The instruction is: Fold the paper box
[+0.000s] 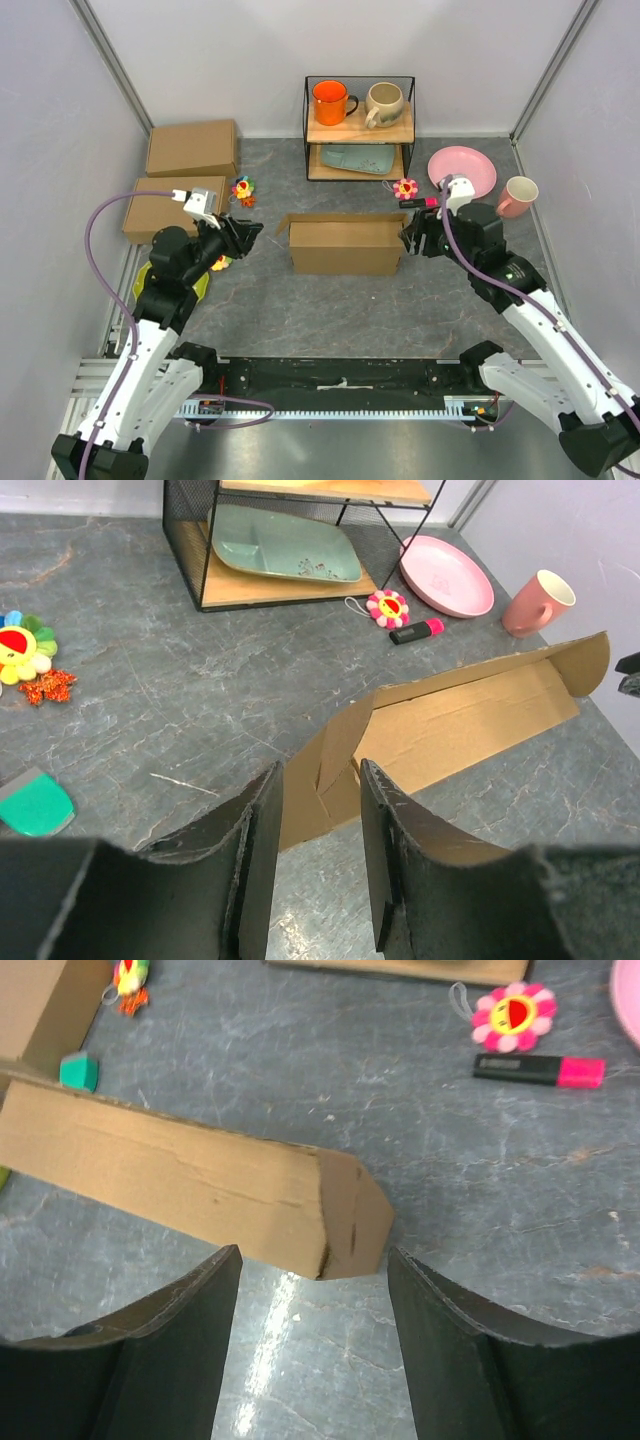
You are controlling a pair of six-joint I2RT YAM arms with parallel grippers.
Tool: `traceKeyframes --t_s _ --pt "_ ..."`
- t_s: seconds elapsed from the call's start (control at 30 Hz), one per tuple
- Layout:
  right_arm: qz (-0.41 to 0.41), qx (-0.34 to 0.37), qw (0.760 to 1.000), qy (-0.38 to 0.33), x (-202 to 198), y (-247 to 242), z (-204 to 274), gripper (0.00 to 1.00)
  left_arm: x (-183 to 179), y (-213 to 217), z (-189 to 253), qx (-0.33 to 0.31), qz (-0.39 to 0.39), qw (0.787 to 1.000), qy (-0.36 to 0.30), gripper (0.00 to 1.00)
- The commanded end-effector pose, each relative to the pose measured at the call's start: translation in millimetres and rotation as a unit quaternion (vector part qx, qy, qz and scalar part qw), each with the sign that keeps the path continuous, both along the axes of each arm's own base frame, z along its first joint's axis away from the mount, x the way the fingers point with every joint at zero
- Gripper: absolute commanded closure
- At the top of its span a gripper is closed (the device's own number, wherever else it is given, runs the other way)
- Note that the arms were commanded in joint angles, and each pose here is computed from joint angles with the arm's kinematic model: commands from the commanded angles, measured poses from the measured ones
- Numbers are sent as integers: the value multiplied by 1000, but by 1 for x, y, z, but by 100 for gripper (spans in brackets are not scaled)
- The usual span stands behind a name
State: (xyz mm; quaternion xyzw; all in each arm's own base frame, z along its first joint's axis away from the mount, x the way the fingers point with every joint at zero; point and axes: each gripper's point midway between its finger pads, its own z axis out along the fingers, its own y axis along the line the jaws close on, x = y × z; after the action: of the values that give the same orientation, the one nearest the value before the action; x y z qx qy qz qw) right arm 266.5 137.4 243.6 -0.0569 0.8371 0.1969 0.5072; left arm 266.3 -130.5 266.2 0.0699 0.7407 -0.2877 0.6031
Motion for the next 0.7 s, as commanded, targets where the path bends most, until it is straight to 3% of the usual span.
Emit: traceKeyframes --t_s 0.0,0.67 --pt "15 -28 999 -6 2 10 -2 34 7 -5 10 14 -13 1000 -23 57" --pt "-20 -88 996 8 17 5 -23 60 17 -5 -4 26 -8 1000 13 62"
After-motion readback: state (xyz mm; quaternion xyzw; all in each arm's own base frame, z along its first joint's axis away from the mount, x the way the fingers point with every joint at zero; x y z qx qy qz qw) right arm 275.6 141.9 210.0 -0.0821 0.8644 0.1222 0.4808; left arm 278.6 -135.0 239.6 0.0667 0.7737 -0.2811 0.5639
